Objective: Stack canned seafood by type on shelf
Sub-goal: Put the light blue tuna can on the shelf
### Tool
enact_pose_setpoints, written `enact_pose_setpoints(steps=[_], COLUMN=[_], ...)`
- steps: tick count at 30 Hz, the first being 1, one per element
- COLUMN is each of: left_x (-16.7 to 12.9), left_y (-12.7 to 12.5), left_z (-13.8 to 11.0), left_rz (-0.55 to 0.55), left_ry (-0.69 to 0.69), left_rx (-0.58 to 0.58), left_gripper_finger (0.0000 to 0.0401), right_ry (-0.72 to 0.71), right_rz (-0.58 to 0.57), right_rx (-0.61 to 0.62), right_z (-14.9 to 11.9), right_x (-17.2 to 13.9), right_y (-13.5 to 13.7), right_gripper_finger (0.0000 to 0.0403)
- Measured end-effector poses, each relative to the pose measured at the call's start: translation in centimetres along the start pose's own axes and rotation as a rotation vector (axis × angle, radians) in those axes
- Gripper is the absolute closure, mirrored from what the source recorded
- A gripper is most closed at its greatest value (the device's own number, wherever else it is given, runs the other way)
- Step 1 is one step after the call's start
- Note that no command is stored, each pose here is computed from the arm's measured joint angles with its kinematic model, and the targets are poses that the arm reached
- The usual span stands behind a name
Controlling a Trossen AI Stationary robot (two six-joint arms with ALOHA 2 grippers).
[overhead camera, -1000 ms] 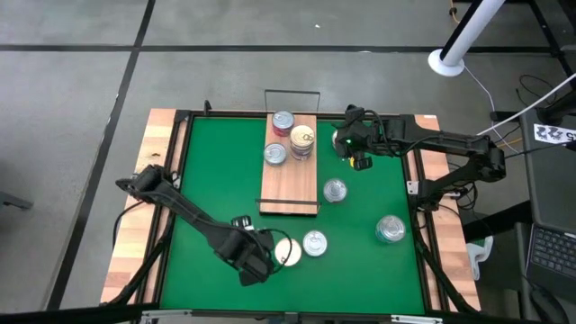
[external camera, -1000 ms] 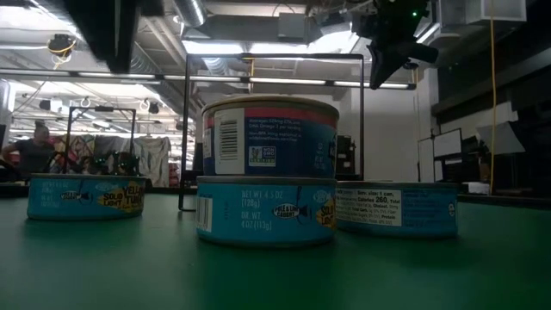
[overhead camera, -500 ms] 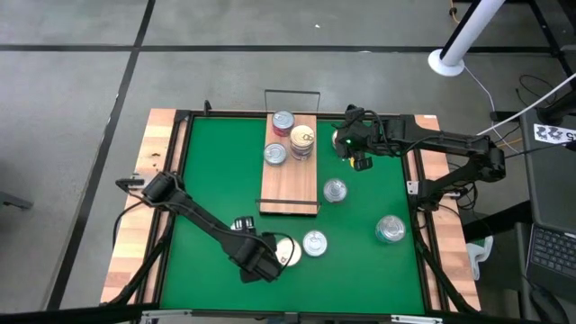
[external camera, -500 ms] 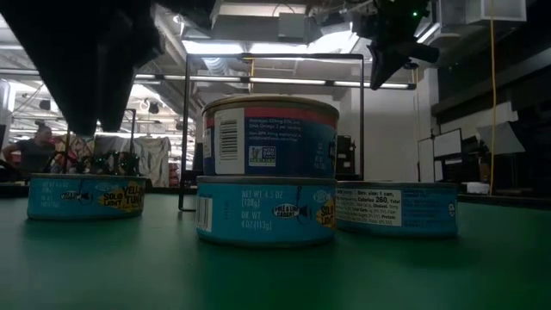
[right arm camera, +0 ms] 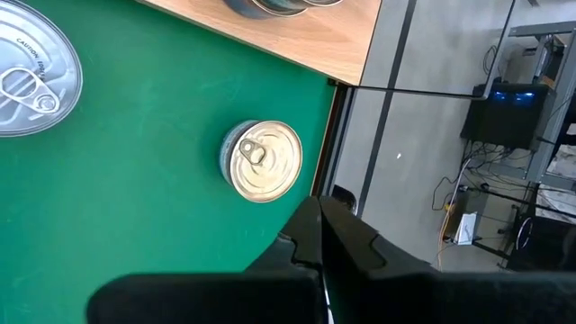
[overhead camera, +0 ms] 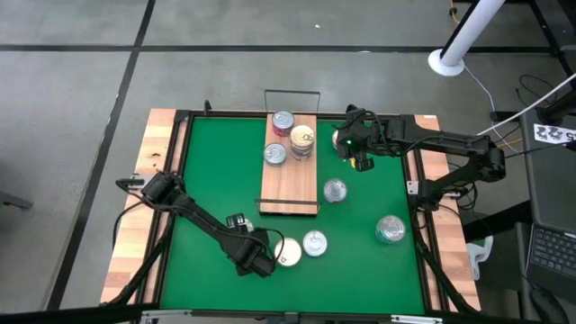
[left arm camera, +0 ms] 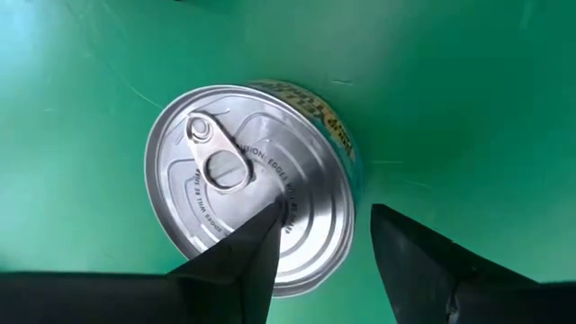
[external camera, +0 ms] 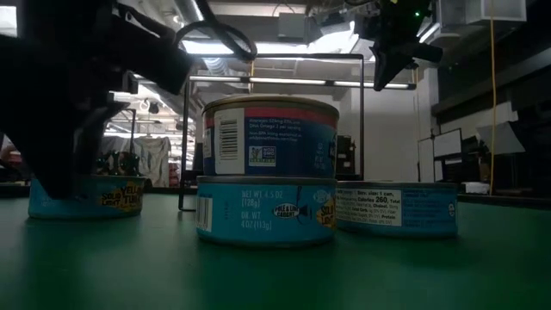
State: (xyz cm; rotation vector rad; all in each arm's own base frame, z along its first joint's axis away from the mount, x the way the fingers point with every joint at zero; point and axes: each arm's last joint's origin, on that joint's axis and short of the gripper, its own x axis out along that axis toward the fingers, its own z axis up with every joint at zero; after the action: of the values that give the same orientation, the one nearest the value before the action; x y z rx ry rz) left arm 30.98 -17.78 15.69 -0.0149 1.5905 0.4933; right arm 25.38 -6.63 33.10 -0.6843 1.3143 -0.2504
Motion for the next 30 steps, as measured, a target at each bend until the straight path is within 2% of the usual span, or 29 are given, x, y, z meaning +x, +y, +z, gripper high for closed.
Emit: enact_pose_setpoints(steps=[5,19,30], left_x=[0.2,-0.1,-1.3], left_y=[0.1,0.2,1.1], left_z=[-0.1,-0.1,-0.3], left_rz=[0.007,-0.008,0.014], left_ry=[-0.001,-0.016,-0.073], left_rx=[0.002,0.020,0.002], left_gripper_finger=[0.0260,0.0392,0.0401], right_ry=[0.000,0.001,0.006], right_rz=[0.003,0.010,0.014], right_rx=[-0.001,-0.003,-0.006], right_z=[0.0,0.0,-0.1], right_x=[0.0,0.0,0.0], right_y=[0.0,0.1,0.1], right_gripper_finger=[0.0400,0.0400,0.0400])
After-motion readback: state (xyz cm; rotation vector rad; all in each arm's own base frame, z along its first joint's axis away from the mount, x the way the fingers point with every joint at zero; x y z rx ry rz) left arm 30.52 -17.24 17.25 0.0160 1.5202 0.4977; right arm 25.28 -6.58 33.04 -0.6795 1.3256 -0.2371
